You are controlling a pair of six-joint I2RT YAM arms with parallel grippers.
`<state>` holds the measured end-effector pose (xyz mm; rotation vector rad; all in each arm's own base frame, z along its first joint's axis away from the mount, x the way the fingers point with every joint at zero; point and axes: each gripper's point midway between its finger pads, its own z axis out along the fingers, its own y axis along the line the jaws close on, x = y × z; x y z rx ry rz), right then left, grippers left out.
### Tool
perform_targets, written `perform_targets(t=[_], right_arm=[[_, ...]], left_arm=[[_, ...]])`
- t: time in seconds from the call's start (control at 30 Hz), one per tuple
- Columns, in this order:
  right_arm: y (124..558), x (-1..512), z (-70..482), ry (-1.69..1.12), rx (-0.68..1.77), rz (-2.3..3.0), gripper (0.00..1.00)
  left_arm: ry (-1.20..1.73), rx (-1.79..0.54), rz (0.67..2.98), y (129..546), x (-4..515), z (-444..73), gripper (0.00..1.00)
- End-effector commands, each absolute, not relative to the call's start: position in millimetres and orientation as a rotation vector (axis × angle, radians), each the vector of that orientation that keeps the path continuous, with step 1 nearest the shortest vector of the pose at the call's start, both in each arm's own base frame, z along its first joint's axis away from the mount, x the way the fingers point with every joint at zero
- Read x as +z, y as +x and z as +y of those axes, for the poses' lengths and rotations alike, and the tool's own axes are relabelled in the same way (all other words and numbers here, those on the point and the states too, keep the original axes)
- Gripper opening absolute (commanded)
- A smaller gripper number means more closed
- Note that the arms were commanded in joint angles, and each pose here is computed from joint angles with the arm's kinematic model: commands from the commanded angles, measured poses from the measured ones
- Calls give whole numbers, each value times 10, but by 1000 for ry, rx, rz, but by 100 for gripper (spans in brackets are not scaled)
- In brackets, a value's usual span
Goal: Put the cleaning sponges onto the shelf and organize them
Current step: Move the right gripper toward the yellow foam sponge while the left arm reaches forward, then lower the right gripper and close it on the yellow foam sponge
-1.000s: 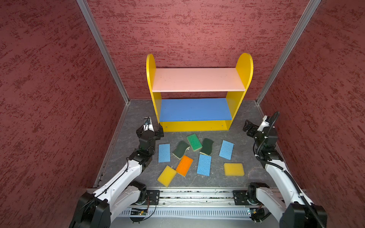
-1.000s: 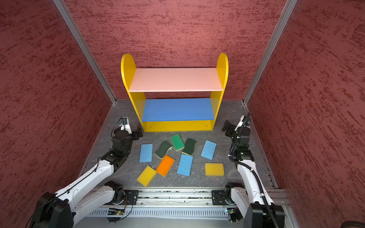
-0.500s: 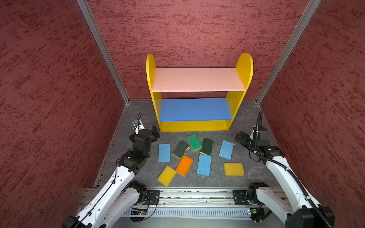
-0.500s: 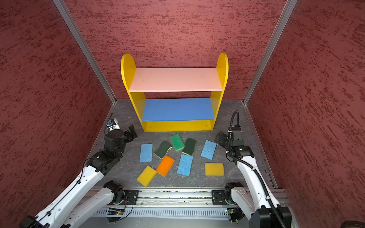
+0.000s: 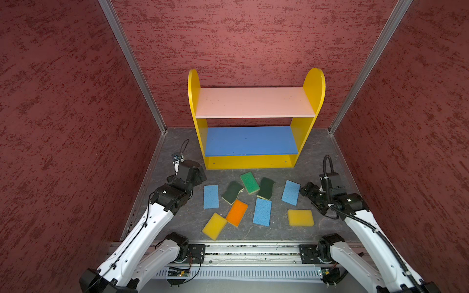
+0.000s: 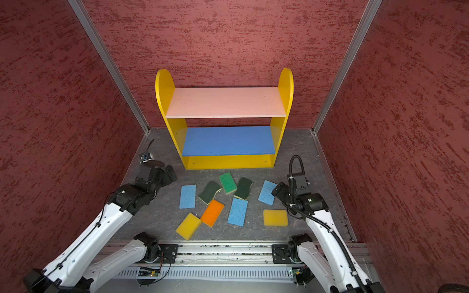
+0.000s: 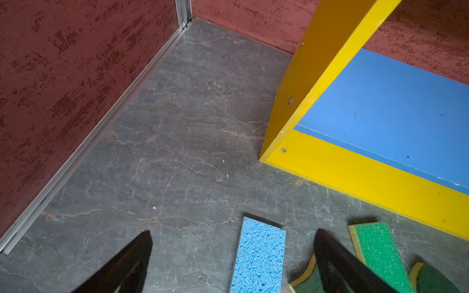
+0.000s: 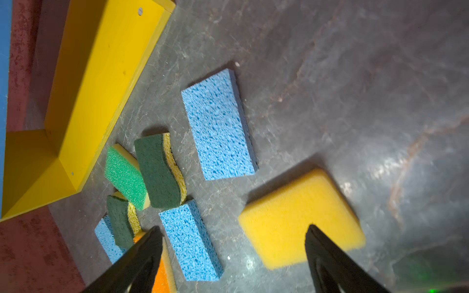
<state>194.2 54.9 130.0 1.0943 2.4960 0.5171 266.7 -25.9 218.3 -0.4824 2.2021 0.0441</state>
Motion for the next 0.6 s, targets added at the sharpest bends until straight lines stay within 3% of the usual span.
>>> perform_targets(t=[0.0,0.3,0.43,0.57], right_arm=[[1693,1279,459,1412,458,2452,89],[1512,1124,567,1620,404,2536,92],[1393,1140,481,1654,263,2583,96],[1374,1100,569,1736,313,2581,97]], left_arm=[[-511,35,2270,2522,2109,-260,99],[-466,-2,2323,2507,2086,-351,99],[-456,15,2355,2506,2071,-355,99],[-451,17,2392,2511,2033,-384,99]])
